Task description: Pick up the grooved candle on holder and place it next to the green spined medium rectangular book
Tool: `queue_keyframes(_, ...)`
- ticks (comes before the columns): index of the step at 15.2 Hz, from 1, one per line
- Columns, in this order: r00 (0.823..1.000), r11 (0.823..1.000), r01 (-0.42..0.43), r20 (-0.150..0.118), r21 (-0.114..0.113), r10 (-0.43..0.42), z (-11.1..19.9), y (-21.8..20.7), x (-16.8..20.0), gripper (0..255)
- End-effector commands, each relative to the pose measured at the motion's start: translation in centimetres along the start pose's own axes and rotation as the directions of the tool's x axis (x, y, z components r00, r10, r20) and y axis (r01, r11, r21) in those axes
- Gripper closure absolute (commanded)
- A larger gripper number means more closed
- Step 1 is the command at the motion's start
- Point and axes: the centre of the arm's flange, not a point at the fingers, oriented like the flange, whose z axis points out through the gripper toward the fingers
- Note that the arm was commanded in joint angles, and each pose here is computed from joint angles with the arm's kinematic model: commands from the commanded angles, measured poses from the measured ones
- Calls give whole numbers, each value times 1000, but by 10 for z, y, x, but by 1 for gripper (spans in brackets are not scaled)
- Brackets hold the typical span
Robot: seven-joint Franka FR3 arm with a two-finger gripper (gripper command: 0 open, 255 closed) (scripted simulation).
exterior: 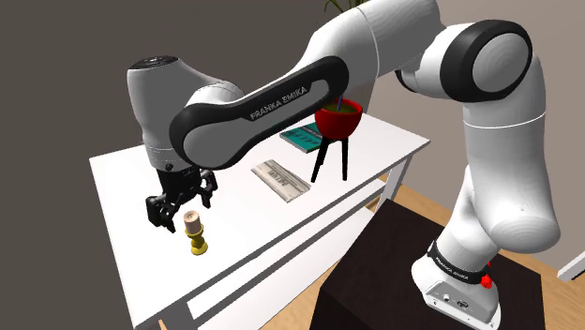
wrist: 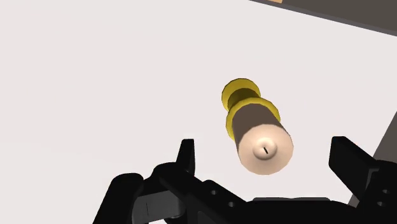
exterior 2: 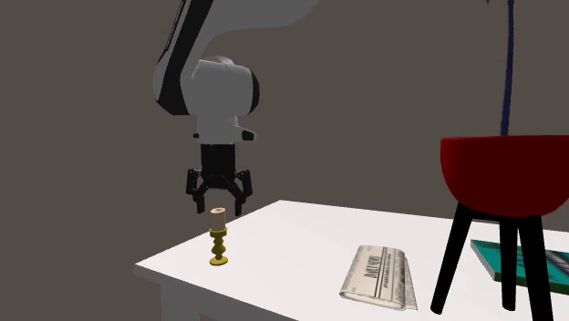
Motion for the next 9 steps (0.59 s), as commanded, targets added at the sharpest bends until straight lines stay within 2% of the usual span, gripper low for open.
queue_keyframes(1, 1000, 1000, 0, 0, 0, 0, 11, -1, 0, 0)
queue_keyframes(9, 1000, 1000, 0, 0, 0, 0, 14, -1, 0, 0)
